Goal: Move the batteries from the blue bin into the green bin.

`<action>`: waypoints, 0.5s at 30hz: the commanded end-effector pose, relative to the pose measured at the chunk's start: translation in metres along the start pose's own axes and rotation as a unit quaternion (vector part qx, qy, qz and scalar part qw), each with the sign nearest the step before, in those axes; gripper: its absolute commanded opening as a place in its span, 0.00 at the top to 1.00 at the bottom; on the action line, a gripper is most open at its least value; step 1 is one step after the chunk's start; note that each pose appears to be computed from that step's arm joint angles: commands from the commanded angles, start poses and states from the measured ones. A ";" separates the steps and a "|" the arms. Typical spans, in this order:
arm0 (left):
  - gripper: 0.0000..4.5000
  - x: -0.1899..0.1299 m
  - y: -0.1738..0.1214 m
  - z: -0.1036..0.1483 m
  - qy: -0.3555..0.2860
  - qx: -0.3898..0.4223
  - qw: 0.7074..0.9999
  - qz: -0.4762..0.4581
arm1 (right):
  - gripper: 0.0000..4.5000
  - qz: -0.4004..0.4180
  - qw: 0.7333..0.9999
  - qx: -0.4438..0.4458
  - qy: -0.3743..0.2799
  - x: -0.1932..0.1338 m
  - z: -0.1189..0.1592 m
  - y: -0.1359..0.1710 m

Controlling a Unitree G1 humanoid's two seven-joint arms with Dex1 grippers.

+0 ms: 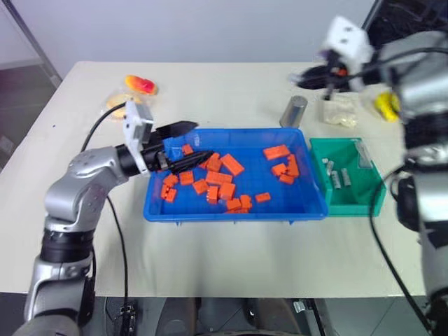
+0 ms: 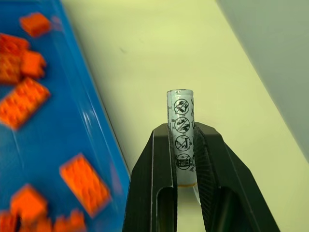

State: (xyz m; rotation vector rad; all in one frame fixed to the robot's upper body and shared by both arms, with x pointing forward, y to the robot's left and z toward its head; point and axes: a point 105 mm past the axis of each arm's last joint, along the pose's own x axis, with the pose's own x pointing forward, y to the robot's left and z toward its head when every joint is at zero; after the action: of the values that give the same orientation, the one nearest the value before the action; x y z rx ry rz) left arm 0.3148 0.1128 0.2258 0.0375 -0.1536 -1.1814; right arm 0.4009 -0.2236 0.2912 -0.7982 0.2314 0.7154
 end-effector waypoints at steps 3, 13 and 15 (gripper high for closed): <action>0.00 0.019 -0.007 0.000 -0.009 -0.003 0.998 -0.061 | 1.00 -0.035 0.996 0.060 0.051 -0.043 -0.039 0.017; 0.00 0.034 -0.010 -0.024 0.054 0.030 0.991 -0.119 | 0.77 -0.051 0.985 0.139 0.086 -0.057 -0.084 0.044; 0.00 0.033 -0.010 -0.023 0.055 0.032 0.991 -0.119 | 0.58 -0.052 0.985 0.144 0.085 -0.057 -0.085 0.045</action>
State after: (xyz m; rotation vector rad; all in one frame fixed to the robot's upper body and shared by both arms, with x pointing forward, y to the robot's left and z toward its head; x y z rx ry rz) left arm 0.3228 0.0781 0.1909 0.1292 -0.0375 -1.3979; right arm 0.3371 -0.2913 0.2128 -0.5666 0.4982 0.5203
